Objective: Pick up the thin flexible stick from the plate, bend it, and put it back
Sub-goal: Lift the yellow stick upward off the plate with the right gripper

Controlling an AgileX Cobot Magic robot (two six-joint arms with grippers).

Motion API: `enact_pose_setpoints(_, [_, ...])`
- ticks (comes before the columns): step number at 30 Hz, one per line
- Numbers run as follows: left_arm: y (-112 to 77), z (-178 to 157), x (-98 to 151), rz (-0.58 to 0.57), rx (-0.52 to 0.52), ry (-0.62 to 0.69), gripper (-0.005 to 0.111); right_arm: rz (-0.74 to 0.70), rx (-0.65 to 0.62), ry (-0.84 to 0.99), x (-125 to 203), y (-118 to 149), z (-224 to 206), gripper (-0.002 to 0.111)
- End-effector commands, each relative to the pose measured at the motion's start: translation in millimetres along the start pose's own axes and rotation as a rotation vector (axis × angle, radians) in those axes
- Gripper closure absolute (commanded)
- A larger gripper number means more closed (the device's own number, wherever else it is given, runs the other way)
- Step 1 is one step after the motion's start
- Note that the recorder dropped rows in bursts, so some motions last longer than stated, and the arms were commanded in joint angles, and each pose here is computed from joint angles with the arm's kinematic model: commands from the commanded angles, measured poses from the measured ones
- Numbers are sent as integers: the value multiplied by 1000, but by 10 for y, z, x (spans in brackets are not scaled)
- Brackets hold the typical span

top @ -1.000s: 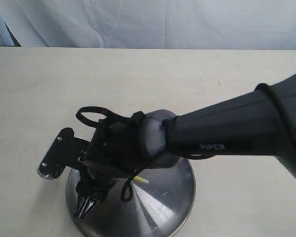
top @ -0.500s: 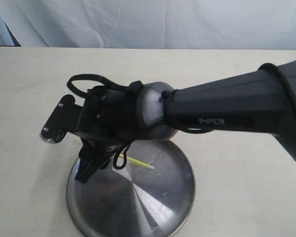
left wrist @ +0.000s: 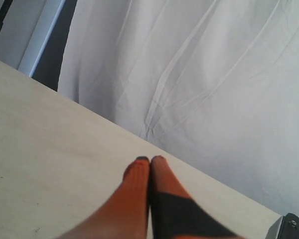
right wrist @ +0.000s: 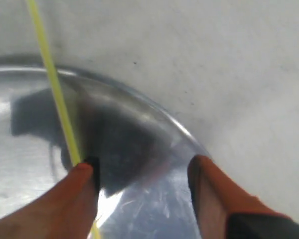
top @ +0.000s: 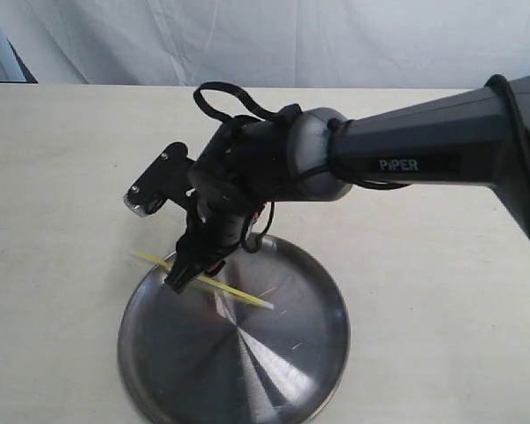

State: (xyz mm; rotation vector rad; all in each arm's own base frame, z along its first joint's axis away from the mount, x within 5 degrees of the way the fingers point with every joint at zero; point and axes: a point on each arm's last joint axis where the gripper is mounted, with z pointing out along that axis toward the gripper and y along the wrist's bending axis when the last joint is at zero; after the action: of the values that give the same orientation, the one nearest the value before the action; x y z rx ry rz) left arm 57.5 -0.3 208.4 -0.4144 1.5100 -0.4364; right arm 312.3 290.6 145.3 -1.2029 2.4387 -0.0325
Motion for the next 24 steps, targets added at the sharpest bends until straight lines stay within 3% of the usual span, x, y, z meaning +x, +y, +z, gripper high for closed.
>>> enact_pose_setpoints(1, [6, -6, 9, -6, -1, 0, 107, -18, -55, -13, -20, 46, 16, 55])
enact_pose_setpoints(6, [6, -6, 9, -6, -1, 0, 107, -46, -83, -9, -10, 79, 59, 55])
enact_pose_setpoints(20, [6, -6, 9, -6, -1, 0, 107, -140, -14, 285, 336, 65, 471, 55])
enact_pose_setpoints(22, [6, -6, 9, -6, -1, 0, 107, -155, -11, 344, 408, 72, 539, 62])
enact_pose_setpoints(24, [6, -6, 9, -6, -1, 0, 107, -161, -13, 397, 477, 87, 608, 80])
